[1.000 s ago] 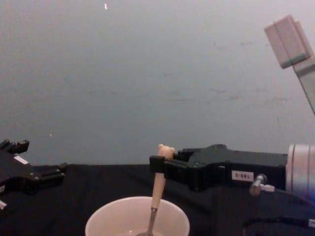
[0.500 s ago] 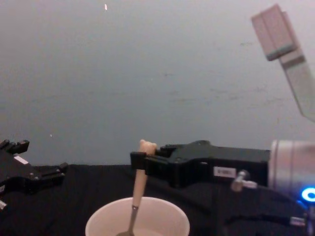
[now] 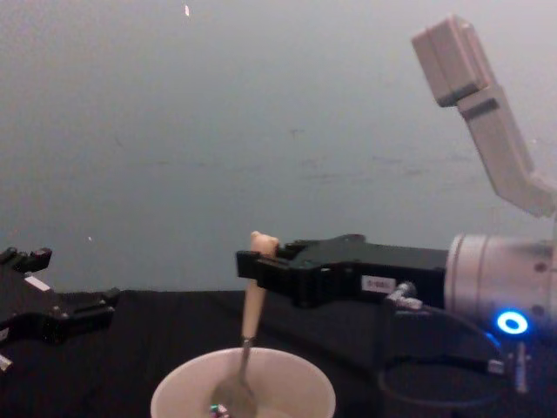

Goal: Pick up the stirring spoon with one hand, stir inside the cup, then place it back in its original position.

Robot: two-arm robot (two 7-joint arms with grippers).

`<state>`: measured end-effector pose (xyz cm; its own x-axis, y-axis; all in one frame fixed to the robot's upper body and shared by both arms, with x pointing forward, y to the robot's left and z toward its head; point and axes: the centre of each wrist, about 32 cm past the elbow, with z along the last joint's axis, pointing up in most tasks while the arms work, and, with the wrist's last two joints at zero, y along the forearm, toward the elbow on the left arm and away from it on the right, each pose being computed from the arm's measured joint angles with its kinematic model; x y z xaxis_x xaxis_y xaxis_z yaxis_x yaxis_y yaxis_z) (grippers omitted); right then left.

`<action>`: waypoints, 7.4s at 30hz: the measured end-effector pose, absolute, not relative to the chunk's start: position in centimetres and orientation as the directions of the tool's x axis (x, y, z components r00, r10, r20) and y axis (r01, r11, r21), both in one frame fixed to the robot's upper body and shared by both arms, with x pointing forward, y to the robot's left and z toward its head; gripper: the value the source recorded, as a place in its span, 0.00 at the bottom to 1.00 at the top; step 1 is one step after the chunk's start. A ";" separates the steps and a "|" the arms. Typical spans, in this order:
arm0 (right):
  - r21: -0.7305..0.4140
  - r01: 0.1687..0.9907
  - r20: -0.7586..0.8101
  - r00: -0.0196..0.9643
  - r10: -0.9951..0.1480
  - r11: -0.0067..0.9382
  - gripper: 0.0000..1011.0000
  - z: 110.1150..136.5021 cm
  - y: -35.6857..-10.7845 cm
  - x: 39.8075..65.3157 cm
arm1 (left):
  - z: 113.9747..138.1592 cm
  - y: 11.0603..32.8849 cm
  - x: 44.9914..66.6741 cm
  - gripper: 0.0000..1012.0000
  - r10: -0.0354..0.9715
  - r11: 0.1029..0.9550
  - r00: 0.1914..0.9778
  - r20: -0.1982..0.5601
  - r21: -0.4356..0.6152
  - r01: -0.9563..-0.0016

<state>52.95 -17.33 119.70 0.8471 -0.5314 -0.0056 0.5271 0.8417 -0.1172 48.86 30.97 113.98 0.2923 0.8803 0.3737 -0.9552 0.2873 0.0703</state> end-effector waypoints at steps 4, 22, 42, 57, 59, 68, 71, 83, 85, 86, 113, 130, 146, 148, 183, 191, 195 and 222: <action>-0.124 0.530 -0.014 0.845 -0.535 0.839 0.21 119.9 -18.6 52.6 | 114.0 31.0 48.9 0.99 0.880 0.287 0.292 0.374 0.070 -0.955; -0.107 0.514 -0.064 0.851 -0.522 0.851 0.21 120.6 -19.6 51.5 | 114.0 31.0 48.9 0.99 0.880 0.287 0.292 0.374 0.070 -0.955; 0.005 0.608 -0.142 0.787 -0.601 0.794 0.21 123.4 -22.0 51.5 | 114.0 31.0 48.9 0.99 0.880 0.287 0.292 0.374 0.070 -0.955; 0.090 0.704 -0.197 0.706 -0.680 0.705 0.21 126.0 -26.5 51.0 | 114.0 31.0 48.9 0.99 0.880 0.287 0.292 0.374 0.070 -0.955; 0.098 0.711 -0.197 0.700 -0.687 0.696 0.21 126.3 -27.2 50.8 | 114.0 31.0 48.9 0.99 0.880 0.287 0.292 0.374 0.070 -0.955; 0.106 0.725 -0.178 0.687 -0.705 0.680 0.21 126.4 -29.0 49.9 | 114.0 31.0 48.9 0.99 0.880 0.287 0.292 0.374 0.070 -0.955; 0.092 0.728 -0.172 0.684 -0.709 0.679 0.21 126.2 -29.5 49.6 | 114.0 31.0 48.9 0.99 0.880 0.287 0.292 0.374 0.070 -0.955; 0.042 0.738 -0.155 0.670 -0.726 0.673 0.21 124.5 -29.3 49.5 | 114.0 31.0 48.9 0.99 0.880 0.287 0.292 0.374 0.070 -0.955; 0.034 0.742 -0.153 0.666 -0.730 0.670 0.21 124.1 -29.2 49.7 | 114.0 31.0 48.9 0.99 0.880 0.287 0.292 0.374 0.070 -0.955; 0.031 0.743 -0.152 0.665 -0.731 0.669 0.21 124.0 -29.2 49.7 | 114.0 31.0 48.9 0.99 0.880 0.287 0.292 0.374 0.070 -0.955; -0.119 0.727 -0.176 0.655 -0.735 0.677 0.21 121.0 -27.9 50.3 | 114.0 31.0 48.9 0.99 0.880 0.287 0.292 0.374 0.070 -0.955; -0.186 0.738 -0.187 0.622 -0.761 0.649 0.21 119.3 -27.5 50.5 | 114.0 31.0 48.9 0.99 0.880 0.287 0.292 0.374 0.070 -0.955; -0.195 0.739 -0.185 0.618 -0.764 0.644 0.21 119.1 -27.4 50.6 | 114.0 31.0 48.9 0.99 0.880 0.287 0.292 0.374 0.070 -0.955; -0.195 0.739 -0.185 0.618 -0.765 0.644 0.21 119.2 -27.4 50.6 | 114.0 31.0 48.9 0.99 0.880 0.287 0.292 0.374 0.070 -0.955; -0.150 0.769 -0.172 0.598 -0.783 0.621 0.99 119.6 -27.3 50.6 | 114.0 31.0 48.9 0.99 0.880 0.287 0.292 0.374 0.070 -0.955; -0.026 0.864 -0.153 0.494 -0.856 0.503 0.99 120.4 -27.0 51.0 | 114.0 31.0 48.9 0.99 0.880 0.287 0.292 0.374 0.070 -0.955; 0.014 0.929 -0.116 0.368 -0.923 0.369 0.99 120.0 -26.6 51.4 | 114.0 31.0 48.9 0.99 0.880 0.287 0.292 0.374 0.070 -0.955; -0.188 0.971 0.152 0.177 -0.972 0.147 0.99 111.7 -24.9 50.0 | 114.0 31.0 48.9 0.99 0.880 0.287 0.292 0.374 0.070 -0.955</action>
